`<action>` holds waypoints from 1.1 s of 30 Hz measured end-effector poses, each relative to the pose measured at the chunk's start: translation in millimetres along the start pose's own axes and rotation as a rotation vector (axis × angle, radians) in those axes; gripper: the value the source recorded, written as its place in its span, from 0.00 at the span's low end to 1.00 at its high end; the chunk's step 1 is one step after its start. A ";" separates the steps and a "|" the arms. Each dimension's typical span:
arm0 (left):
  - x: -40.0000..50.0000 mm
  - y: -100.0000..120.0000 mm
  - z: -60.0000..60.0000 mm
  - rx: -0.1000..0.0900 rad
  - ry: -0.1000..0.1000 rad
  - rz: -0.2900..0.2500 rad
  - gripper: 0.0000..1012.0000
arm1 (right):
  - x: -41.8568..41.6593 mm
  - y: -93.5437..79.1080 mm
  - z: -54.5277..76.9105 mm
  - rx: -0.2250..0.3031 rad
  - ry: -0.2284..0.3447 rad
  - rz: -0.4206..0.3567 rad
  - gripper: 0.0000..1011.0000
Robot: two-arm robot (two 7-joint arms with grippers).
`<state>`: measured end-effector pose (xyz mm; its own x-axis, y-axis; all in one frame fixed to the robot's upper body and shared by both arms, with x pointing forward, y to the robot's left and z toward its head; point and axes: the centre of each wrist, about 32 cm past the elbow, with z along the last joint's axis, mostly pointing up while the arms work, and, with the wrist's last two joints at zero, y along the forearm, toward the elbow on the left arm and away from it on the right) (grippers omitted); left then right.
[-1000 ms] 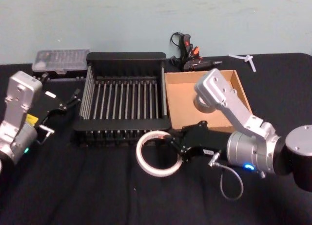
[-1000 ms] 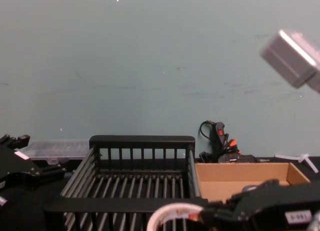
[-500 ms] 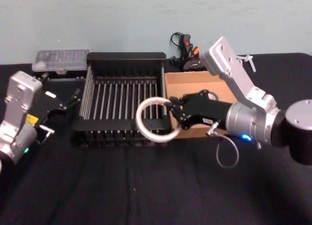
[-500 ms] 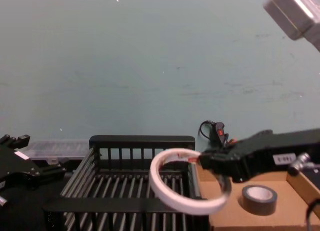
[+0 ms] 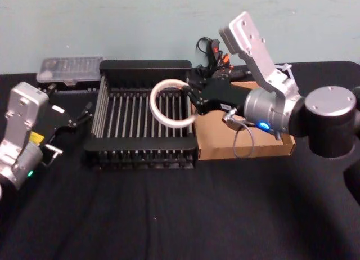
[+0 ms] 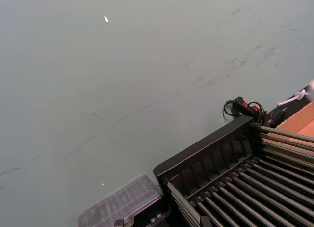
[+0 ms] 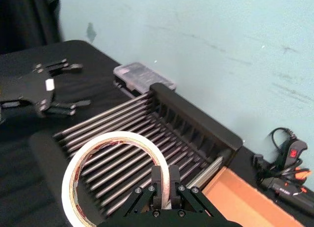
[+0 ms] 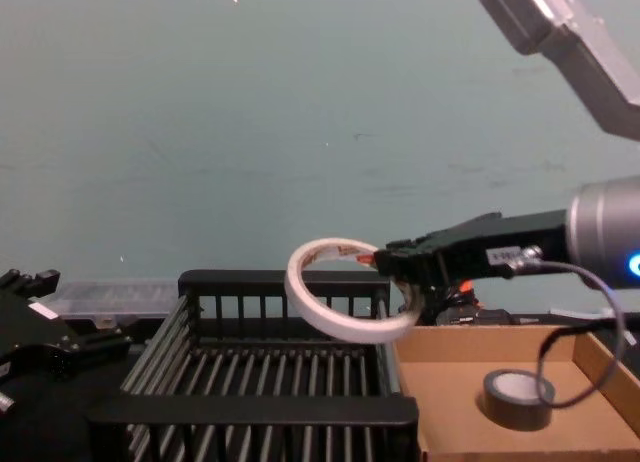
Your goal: Pick up the white tape and place it into the black box , Pick up the silver tape and place it into the brown box.
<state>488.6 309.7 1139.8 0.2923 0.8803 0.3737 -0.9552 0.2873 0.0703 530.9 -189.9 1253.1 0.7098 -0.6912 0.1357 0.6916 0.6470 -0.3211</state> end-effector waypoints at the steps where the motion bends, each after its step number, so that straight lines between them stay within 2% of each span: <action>1: 0.0 0.0 0.0 0.000 0.000 0.000 0.99 | 2.1 5.4 0.3 0.005 0.002 -0.011 0.10; 9: 0.0 0.0 0.0 0.000 0.000 0.000 0.99 | 6.2 33.6 -1.1 0.022 -0.001 -0.048 0.10; 20: 0.0 0.0 0.0 0.000 0.000 0.000 0.99 | 3.0 73.3 -11.9 -0.008 -0.002 -0.076 0.10; 27: 0.0 0.0 0.0 0.000 0.000 0.000 0.99 | 0.9 88.2 -18.6 -0.034 0.008 -0.084 0.10; 33: 0.0 0.0 0.0 0.000 0.000 0.000 0.99 | 0.1 94.3 -23.3 -0.054 0.014 -0.088 0.10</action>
<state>488.6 309.7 1139.8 0.2922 0.8803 0.3737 -0.9553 0.2873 0.0702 593.1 -136.4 1201.0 0.6447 -0.7490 0.1529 0.7424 0.5657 -0.3590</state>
